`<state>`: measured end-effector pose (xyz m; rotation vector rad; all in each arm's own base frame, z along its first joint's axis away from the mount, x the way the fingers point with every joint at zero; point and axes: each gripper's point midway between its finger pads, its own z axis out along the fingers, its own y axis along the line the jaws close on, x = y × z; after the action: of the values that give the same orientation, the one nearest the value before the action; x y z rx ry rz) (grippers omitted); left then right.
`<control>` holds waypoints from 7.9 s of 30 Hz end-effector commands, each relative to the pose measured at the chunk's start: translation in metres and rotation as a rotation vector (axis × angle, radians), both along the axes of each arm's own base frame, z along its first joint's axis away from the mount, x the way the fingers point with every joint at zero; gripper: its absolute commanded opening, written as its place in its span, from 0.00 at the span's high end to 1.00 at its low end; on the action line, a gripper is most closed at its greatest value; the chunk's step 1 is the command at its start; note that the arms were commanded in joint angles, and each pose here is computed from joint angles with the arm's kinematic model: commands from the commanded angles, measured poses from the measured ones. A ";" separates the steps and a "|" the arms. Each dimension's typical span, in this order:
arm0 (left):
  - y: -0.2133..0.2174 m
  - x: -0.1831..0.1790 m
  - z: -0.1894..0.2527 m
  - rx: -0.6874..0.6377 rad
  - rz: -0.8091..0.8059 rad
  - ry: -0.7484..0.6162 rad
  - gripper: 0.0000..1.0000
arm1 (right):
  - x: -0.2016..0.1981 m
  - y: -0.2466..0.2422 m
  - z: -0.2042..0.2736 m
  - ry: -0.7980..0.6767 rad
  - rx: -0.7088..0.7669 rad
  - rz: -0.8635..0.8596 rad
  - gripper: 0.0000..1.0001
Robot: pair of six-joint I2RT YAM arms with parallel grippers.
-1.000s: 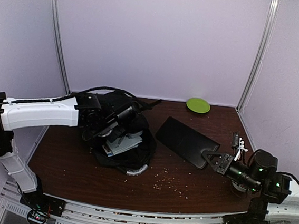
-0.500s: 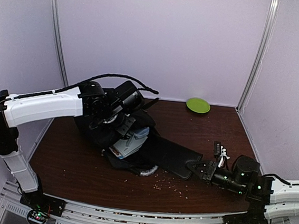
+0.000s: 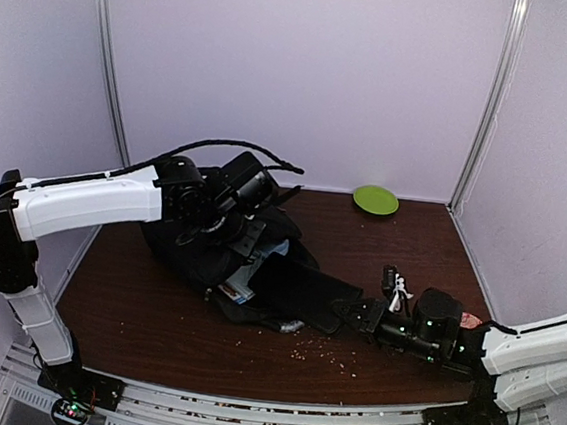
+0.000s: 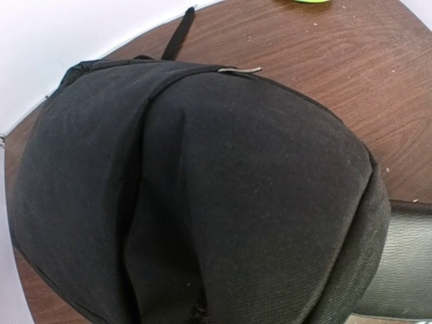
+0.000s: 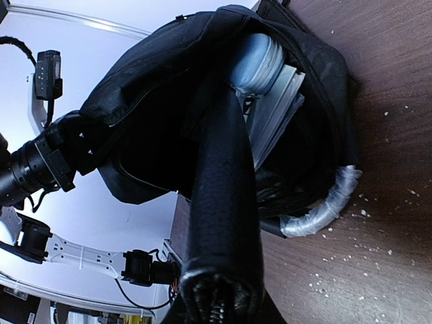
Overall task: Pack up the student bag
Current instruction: Place the personal item in the student bag, then adjust the student bag at the center of the board.
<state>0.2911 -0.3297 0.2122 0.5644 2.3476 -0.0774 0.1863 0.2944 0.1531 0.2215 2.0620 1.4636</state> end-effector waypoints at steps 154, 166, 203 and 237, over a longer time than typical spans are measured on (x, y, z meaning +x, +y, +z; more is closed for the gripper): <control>-0.017 0.054 0.034 -0.256 0.029 -0.114 0.03 | 0.032 -0.054 0.004 -0.275 -0.543 -0.087 0.24; 0.135 -0.027 0.006 -0.315 0.257 -0.164 0.03 | 0.029 0.055 0.032 -0.230 -0.298 0.126 0.27; 0.171 0.070 -0.090 -0.313 0.518 0.027 0.50 | 0.183 0.078 0.015 0.021 -0.028 -0.014 1.00; 0.180 0.028 -0.037 -0.491 0.451 -0.053 0.23 | 0.146 0.028 -0.048 0.049 -0.455 -0.011 0.49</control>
<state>0.3318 -0.1678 0.1684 -0.1658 2.2817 -0.4488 0.3154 0.2996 0.0937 0.0571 2.4262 0.8965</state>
